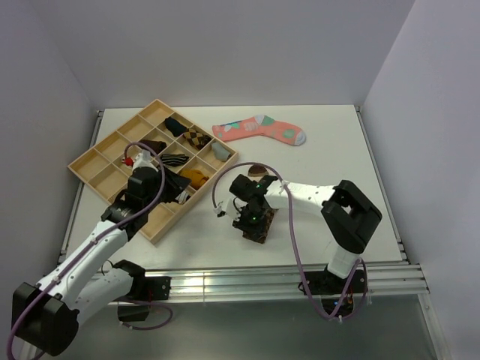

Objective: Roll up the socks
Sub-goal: Move the sock to the center of the board.

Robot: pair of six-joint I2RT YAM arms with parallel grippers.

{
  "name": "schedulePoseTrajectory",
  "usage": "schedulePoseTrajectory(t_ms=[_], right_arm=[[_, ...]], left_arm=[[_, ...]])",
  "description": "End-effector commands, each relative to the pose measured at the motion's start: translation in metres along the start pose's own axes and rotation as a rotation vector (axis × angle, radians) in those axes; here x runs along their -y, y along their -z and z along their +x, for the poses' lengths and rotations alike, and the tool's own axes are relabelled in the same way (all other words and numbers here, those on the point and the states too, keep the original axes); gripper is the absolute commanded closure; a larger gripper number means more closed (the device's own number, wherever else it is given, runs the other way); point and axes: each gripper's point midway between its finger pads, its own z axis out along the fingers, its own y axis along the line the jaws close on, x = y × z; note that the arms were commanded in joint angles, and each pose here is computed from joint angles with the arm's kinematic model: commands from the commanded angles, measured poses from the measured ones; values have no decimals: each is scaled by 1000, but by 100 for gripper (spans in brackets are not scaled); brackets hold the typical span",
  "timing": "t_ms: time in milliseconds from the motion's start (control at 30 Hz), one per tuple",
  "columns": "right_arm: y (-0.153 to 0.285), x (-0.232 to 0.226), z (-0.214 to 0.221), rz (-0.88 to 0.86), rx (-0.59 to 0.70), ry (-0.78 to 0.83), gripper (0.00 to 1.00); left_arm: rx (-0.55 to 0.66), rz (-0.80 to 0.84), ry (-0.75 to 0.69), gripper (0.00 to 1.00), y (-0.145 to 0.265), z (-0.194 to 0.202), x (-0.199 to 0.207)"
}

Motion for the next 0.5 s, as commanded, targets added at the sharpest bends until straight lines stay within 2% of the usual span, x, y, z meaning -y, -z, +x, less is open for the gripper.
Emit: schedulePoseTrajectory(t_ms=[0, 233, 300, 333, 367, 467], right_arm=[[18, -20, -2, -172, 36, -21, 94], [16, -8, 6, -359, 24, -149, 95], [13, -4, 6, -398, 21, -173, 95], [13, -5, 7, -421, 14, -177, 95], [13, -5, 7, -438, 12, -188, 95], [11, 0, 6, -473, 0, -220, 94]], left_arm=[[1, 84, -29, 65, -6, 10, 8], [-16, 302, -117, 81, -6, 58, 29], [-49, 338, -142, 82, -4, 83, 20], [-25, 417, -130, 83, 1, 82, 33], [-43, 416, -145, 84, 0, 94, 19], [-48, 486, -183, 84, 4, 111, 20]])
